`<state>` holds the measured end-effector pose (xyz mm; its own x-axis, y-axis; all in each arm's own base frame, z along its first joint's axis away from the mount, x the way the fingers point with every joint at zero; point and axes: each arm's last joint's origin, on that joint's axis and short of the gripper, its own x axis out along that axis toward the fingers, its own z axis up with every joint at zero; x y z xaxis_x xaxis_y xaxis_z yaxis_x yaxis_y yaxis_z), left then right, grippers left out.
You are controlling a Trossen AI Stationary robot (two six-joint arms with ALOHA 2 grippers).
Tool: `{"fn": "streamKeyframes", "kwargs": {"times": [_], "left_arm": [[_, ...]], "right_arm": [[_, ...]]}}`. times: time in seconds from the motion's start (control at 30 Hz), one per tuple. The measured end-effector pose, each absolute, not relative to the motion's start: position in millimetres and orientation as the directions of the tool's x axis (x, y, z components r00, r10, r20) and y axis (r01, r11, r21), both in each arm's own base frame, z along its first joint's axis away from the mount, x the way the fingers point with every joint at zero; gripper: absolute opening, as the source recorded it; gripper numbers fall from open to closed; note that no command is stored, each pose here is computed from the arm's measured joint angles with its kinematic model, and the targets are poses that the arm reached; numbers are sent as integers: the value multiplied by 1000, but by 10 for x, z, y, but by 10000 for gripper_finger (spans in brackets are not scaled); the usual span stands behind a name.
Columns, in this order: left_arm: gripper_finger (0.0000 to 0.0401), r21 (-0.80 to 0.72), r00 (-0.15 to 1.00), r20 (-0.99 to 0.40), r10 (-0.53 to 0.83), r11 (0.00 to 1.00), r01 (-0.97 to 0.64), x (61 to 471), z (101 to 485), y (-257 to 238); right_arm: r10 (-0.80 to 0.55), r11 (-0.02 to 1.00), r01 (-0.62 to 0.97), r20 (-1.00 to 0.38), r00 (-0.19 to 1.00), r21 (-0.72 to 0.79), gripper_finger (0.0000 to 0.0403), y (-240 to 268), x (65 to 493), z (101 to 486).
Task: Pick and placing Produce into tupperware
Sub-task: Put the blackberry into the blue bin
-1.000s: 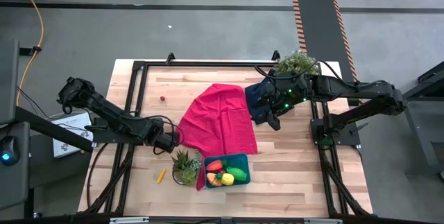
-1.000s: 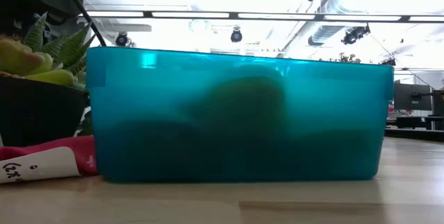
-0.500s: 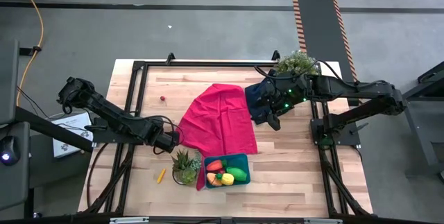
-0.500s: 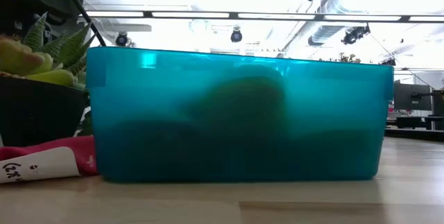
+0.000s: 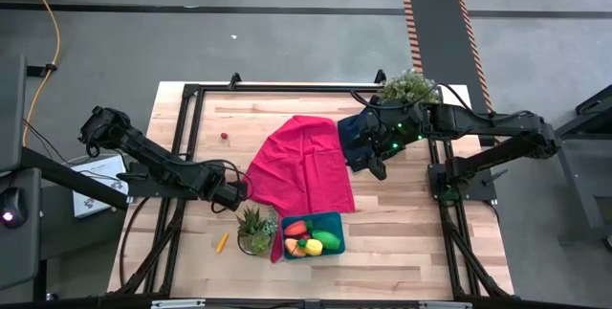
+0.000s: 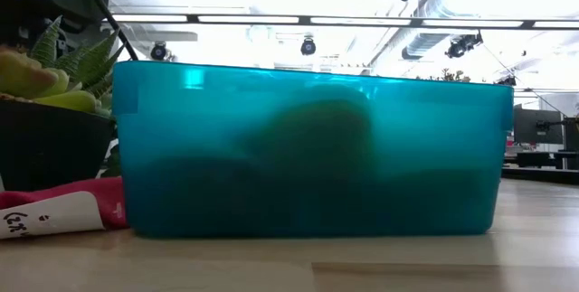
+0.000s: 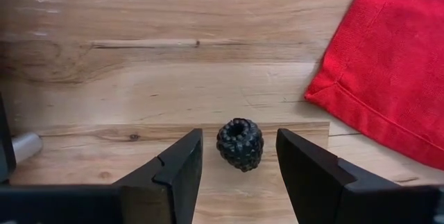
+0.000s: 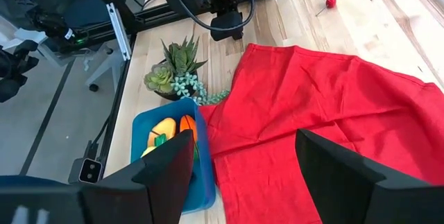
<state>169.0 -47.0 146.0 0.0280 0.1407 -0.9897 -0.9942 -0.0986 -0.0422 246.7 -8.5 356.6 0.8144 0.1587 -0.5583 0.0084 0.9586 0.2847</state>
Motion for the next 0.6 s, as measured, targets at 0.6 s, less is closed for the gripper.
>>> {"fn": "streamKeyframes", "kwargs": {"times": [0.6], "left_arm": [[173,-30,17,-992,121,-100,-995,1765,1355,-498]], "right_arm": [[160,958,7,-557,815,286,243,-84,2466,3567]]}}
